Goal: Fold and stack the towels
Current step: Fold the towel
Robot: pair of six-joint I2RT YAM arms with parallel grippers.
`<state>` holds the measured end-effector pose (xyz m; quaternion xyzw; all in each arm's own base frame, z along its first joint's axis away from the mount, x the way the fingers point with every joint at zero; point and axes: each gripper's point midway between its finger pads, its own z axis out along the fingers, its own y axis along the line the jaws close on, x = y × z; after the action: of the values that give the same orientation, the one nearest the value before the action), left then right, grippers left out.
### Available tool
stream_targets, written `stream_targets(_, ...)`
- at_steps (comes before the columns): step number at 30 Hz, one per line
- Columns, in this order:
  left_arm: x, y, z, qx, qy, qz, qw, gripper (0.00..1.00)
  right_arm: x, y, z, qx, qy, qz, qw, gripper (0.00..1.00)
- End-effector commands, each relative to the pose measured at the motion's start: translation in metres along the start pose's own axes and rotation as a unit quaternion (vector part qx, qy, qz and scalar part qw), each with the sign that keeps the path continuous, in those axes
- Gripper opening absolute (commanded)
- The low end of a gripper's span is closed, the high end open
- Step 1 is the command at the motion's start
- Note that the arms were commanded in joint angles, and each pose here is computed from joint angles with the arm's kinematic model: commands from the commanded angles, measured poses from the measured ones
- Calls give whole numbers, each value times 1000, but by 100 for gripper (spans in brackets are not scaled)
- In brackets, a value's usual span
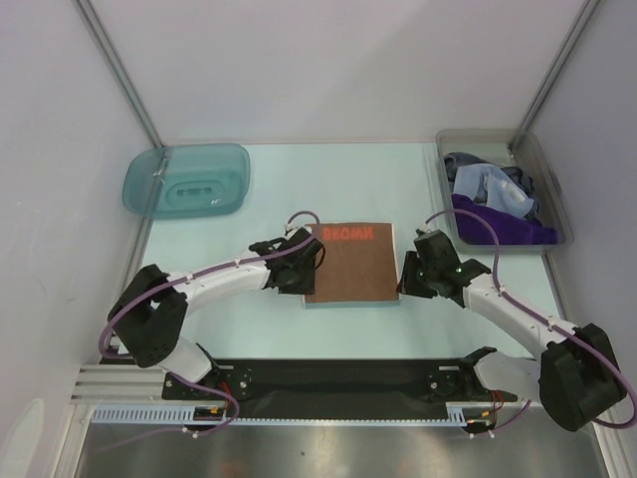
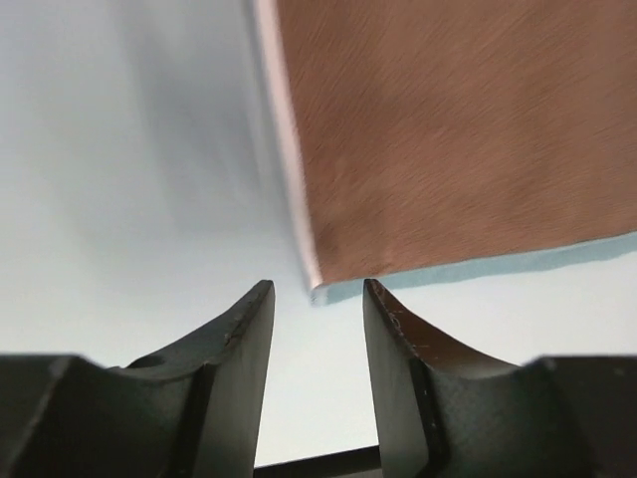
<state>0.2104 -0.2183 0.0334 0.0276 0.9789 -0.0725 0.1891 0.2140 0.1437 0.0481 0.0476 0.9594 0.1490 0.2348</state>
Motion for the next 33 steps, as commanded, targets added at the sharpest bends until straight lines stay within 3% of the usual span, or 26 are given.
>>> stream_targets(1,-69,-15,-35,13,-90,28,995,47,-59,33,-29,-41,-67,-8,997,36)
stream_targets(5,-128,-53,-30,72,-141,46,986,39,-109,66,-14,-91,-103,-36,990,28)
stream_targets(8,-158,-58,-8,81,-137,48,986,33,-141,73,18,-95,-101,-44,989,24)
stream_targets(10,-171,-50,9,79,-127,46,988,29,-148,67,45,-89,-80,-49,992,23)
stream_targets(15,-200,-27,54,50,-110,42,992,26,-188,64,79,-91,-94,-50,990,22)
stream_targets(20,-219,-6,74,33,-112,36,993,26,-194,37,123,-48,-75,-46,995,22)
stream_targets(27,-221,-5,93,38,-94,50,994,26,-198,28,134,-36,-73,-71,994,28)
stream_targets(33,-244,-20,45,77,-131,90,984,43,-214,48,94,-107,-79,-147,980,37)
